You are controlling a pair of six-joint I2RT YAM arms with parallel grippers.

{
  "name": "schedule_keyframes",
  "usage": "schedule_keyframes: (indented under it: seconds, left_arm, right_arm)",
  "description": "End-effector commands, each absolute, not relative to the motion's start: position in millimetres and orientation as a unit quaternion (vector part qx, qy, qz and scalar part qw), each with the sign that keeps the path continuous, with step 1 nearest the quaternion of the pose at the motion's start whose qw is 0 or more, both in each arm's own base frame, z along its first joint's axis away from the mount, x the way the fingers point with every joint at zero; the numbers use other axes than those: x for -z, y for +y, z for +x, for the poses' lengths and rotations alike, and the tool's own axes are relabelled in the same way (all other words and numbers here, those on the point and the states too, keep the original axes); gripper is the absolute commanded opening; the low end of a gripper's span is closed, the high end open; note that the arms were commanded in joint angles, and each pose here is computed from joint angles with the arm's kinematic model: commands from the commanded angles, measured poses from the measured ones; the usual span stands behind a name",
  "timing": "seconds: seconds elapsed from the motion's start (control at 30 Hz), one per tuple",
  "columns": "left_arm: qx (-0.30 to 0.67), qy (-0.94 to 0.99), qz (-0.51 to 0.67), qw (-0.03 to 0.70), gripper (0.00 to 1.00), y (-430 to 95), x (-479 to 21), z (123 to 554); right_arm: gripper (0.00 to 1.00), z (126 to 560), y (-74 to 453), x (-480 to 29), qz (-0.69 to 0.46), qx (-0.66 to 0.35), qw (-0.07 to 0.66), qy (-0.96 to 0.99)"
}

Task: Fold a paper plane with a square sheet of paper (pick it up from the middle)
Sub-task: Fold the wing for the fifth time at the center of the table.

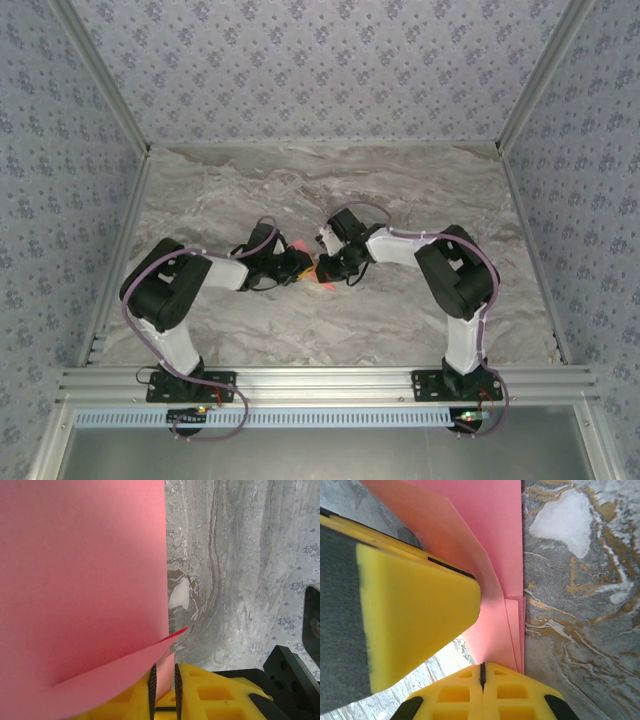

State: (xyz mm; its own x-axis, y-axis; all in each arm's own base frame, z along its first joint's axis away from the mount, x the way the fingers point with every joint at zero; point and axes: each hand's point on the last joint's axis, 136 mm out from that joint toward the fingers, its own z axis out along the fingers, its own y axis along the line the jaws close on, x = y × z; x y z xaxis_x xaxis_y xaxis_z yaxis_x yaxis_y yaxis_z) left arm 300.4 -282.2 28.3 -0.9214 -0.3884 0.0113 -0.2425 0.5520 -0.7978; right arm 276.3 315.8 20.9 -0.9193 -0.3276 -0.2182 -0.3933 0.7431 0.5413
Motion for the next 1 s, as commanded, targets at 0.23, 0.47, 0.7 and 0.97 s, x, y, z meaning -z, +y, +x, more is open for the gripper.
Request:
schedule_keyframes:
  seconds: [0.23, 0.47, 0.7, 0.97]
  left_arm:
    - [0.388, 0.899, -0.19, 0.069, 0.18, -271, -7, 299]
    - [0.367, 0.906, -0.199, 0.063, 0.16, -266, 1, 297]
    - [0.35, 0.911, -0.208, 0.058, 0.15, -261, 5, 295]
    - [0.337, 0.915, -0.216, 0.049, 0.15, -257, 12, 292]
  right_arm:
    - [0.0, 257, 287, -19, -0.179, -0.287, 0.01, 0.941]
    - [0.0, 242, 268, 4, -0.177, -0.258, -0.031, 0.949]
    - [0.0, 236, 265, -6, -0.184, -0.26, -0.035, 0.947]
    - [0.0, 212, 254, -1, -0.181, -0.261, -0.074, 0.945]
